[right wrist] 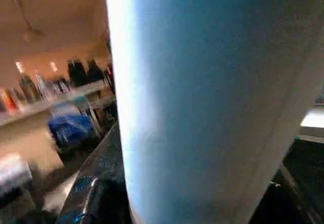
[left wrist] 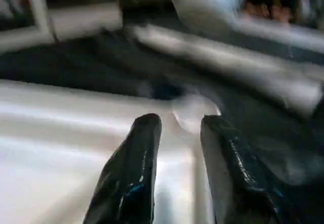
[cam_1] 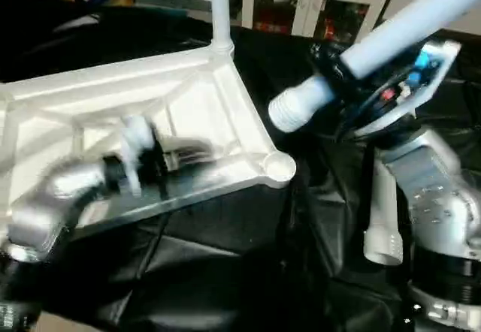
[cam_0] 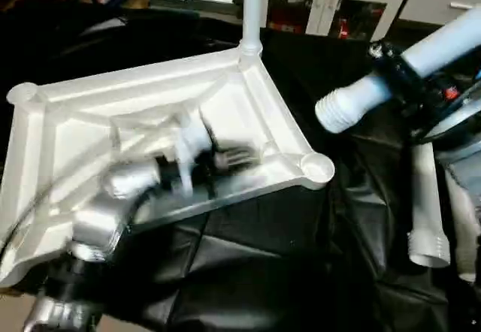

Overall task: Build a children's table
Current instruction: Insert table leg to table base

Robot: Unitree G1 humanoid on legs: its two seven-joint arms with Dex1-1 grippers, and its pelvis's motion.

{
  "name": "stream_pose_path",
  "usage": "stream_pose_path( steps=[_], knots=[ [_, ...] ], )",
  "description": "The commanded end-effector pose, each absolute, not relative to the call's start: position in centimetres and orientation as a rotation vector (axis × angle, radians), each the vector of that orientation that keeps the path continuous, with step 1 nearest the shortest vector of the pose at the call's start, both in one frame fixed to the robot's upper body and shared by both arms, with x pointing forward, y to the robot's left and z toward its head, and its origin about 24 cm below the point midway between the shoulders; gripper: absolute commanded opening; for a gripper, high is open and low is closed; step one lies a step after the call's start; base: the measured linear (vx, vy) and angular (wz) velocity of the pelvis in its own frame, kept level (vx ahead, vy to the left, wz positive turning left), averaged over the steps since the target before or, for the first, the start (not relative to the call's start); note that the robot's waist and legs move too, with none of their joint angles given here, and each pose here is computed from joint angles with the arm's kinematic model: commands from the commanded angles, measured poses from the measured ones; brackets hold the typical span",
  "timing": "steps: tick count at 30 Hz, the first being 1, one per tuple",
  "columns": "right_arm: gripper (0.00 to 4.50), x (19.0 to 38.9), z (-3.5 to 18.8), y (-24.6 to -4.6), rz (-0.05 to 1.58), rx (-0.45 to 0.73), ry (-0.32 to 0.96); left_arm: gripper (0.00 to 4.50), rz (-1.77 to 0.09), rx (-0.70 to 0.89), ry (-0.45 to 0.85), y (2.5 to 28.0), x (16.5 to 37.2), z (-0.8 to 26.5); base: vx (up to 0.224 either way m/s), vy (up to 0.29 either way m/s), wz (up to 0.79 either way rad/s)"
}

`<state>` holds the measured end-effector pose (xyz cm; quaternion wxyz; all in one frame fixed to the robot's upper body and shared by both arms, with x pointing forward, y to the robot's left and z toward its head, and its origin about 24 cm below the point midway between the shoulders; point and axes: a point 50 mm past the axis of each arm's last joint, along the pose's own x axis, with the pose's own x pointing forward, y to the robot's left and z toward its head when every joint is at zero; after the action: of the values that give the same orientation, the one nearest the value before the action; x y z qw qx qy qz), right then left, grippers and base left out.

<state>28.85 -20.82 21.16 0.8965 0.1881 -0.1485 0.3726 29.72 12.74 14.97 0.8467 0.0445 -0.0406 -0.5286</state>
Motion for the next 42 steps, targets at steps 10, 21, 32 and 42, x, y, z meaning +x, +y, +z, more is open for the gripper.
stream_pose_path(
  steps=[10, 21, 32, 42],
  knots=[
    [1.78, 30.8, 20.4, -16.3, 0.797, -0.338, -0.099, 2.72, -1.222, -0.234, -0.506, 9.2, 30.4, 26.8, 0.0, 0.0, 0.0],
    [1.78, 30.6, 19.6, -14.5, 0.915, -0.635, -0.006, 3.46, -1.442, -0.432, -0.54, 7.0, 28.8, 29.5, 0.0, 0.0, 0.0],
    [1.78, 30.8, 20.4, -14.4, 0.89, -0.659, -0.054, 3.56, -1.363, -0.405, -0.474, 7.3, 29.2, 28.9, 0.0, 0.0, 0.0],
    [1.78, 31.0, 20.5, -14.1, 0.876, -0.668, -0.07, 2.68, -1.303, -0.452, -0.495, 7.8, 30.1, 29.1, 0.0, 0.0, 0.0]
  ],
)
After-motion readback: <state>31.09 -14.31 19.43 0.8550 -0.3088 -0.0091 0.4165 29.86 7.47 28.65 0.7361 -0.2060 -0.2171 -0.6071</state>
